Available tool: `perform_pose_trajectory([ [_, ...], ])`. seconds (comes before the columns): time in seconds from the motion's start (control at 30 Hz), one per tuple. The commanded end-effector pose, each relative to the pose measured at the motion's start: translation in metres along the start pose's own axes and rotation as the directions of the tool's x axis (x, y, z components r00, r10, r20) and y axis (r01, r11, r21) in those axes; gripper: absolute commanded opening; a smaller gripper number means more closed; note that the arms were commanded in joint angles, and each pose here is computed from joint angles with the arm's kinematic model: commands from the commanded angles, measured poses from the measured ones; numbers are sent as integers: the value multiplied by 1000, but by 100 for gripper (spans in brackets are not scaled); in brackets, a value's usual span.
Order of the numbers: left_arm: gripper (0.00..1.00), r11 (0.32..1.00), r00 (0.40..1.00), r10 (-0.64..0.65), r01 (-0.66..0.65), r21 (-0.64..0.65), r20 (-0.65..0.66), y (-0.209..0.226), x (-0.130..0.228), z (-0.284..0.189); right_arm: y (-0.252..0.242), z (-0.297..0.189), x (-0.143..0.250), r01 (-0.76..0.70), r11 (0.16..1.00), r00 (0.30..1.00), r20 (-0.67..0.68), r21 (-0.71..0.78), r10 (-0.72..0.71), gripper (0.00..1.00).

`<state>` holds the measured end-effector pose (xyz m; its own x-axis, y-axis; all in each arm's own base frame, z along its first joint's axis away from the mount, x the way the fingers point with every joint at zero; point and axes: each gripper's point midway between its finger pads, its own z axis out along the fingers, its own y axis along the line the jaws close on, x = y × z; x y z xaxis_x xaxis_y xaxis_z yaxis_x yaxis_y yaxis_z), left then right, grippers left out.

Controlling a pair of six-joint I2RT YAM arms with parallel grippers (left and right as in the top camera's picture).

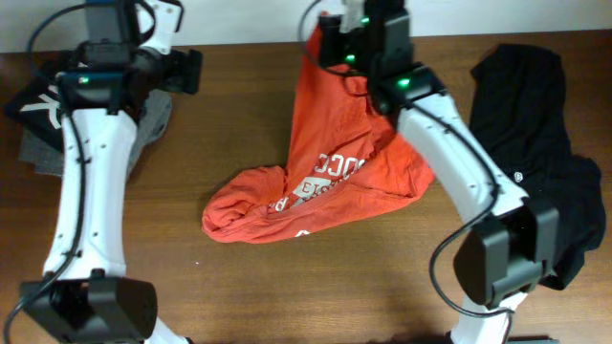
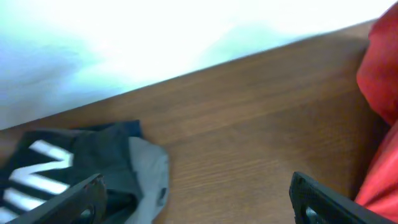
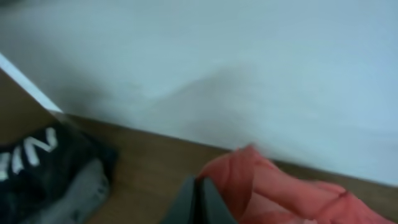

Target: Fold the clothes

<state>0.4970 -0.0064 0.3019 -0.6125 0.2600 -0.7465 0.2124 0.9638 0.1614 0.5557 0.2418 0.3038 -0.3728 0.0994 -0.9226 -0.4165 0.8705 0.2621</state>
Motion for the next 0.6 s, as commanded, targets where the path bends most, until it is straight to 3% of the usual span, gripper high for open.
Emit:
perform_pose_trajectory([
  [0.0, 93, 998, 997, -6, 11, -68, 72, 27, -16, -37, 10, 24, 18, -44, 999, 999, 7, 4, 44, 4],
  [0.33, 93, 995, 997, -22, 30, -95, 80, 42, -14, -45, 61, 71, 73, -78, 991, 997, -17, -106, 76, 4],
  [0.4, 94, 995, 997, -22, 30, -95, 80, 41, -14, -45, 70, 70, 79, -63, 989, 997, -42, -134, 57, 9],
  [0.43, 94, 995, 997, -22, 30, -94, 80, 41, -14, -45, 74, 68, 79, -47, 988, 998, -55, -150, 39, 15],
  [0.5, 93, 995, 997, -23, 30, -92, 78, 41, -14, -45, 81, 60, 76, -12, 982, 991, -136, -188, -14, 78],
  [0.53, 93, 996, 997, -23, 30, -89, 77, 40, -13, -45, 81, 54, 74, 7, 980, 983, -179, -197, -43, 99],
  [0.57, 94, 996, 997, -23, 30, -89, 76, 40, -13, -44, 80, 47, 72, 25, 980, 972, -225, -198, -70, 99],
])
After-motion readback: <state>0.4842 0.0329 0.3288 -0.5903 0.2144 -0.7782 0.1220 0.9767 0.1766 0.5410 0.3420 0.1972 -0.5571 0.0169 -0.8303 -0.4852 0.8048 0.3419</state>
